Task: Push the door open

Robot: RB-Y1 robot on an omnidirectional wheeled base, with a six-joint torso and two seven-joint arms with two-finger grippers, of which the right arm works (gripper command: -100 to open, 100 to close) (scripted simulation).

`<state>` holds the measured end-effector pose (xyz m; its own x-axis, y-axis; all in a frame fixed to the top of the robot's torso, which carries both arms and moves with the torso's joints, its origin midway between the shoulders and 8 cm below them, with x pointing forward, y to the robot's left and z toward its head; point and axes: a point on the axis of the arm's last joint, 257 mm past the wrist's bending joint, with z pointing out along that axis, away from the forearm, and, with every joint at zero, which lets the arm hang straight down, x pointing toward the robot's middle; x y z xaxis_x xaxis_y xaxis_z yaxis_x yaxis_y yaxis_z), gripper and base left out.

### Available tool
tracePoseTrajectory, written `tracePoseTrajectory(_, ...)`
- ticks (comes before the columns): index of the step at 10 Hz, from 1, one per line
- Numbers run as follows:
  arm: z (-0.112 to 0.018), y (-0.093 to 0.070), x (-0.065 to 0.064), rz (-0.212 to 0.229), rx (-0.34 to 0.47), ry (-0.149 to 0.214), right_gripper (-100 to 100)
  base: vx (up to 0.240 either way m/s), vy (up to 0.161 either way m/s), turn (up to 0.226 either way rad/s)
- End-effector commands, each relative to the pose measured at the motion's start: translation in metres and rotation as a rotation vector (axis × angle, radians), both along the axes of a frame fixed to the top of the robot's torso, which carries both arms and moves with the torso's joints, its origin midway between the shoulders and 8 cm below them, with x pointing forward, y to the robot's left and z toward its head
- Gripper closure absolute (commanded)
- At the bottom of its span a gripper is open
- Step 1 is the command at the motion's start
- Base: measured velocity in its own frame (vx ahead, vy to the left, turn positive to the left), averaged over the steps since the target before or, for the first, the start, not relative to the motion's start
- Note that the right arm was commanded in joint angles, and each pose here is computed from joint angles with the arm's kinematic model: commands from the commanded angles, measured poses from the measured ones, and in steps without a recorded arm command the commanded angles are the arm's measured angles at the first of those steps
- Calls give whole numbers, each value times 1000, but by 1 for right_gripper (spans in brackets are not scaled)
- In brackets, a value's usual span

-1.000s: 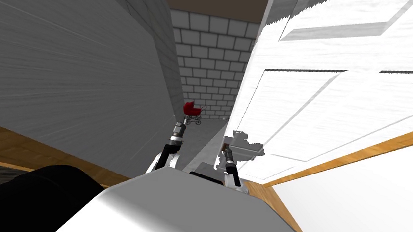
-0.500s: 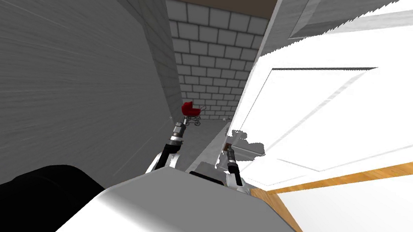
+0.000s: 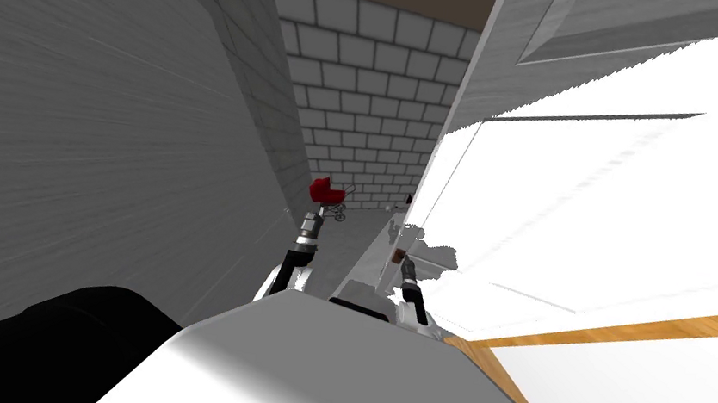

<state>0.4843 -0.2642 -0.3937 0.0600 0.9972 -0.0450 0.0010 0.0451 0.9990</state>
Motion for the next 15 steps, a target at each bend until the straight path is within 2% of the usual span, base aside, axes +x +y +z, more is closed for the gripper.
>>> tracePoseTrajectory(1, 3, -16, 0, -37, -3, -6, 100, 206, 57, -132)
tracePoseTrajectory(2, 2, -9, 1, -26, 6, -3, -100, -34, 87, -73)
tracePoseTrajectory(8, 2, -3, 2, -35, 32, -2, -100, -208, 99, -48)
tracePoseTrajectory(15, 3, -15, -6, -60, 24, -16, -100, 200, -17, 33)
